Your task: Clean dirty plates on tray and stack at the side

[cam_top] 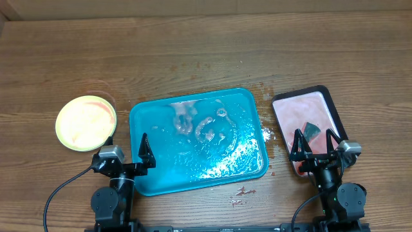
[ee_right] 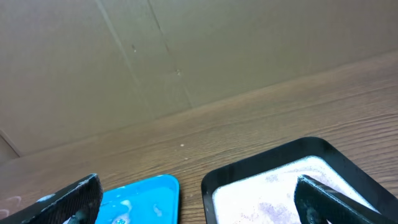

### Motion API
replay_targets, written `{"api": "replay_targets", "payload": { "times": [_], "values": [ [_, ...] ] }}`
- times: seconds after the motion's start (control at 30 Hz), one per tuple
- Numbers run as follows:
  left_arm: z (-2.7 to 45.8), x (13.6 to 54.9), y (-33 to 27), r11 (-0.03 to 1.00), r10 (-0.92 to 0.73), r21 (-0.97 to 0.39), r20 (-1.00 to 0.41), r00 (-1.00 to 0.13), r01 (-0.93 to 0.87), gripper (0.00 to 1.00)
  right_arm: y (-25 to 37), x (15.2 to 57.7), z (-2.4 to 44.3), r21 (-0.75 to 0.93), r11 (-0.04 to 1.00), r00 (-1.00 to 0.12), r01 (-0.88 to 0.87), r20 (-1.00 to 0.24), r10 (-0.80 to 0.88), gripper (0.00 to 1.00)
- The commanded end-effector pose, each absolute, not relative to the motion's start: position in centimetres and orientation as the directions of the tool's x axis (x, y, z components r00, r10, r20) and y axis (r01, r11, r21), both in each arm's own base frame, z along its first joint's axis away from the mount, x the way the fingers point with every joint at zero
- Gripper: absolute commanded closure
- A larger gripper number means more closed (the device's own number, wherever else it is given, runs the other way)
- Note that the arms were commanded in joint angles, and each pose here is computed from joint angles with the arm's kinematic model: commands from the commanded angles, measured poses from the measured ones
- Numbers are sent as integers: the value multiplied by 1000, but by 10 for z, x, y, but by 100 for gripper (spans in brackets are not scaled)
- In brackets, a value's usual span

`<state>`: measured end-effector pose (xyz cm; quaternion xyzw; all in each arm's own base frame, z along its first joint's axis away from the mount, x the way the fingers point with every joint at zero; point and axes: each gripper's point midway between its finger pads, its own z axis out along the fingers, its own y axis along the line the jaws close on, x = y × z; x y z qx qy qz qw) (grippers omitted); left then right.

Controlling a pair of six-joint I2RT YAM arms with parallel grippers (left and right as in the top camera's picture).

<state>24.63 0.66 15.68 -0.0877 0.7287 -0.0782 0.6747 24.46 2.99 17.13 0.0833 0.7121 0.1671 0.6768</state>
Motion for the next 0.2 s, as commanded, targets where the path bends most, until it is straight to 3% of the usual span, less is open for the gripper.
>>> {"api": "replay_targets", "payload": {
  "times": [0.0, 0.17],
  "values": [
    [157, 246, 6, 977, -213, -212, -975, -71, -17, 0, 29, 245, 169, 350, 931, -66, -105, -936, 345, 0],
    [157, 246, 6, 977, -213, -212, -975, -71, -16, 0, 29, 245, 169, 350, 931, -66, -105, -936, 345, 0]
  ]
}}
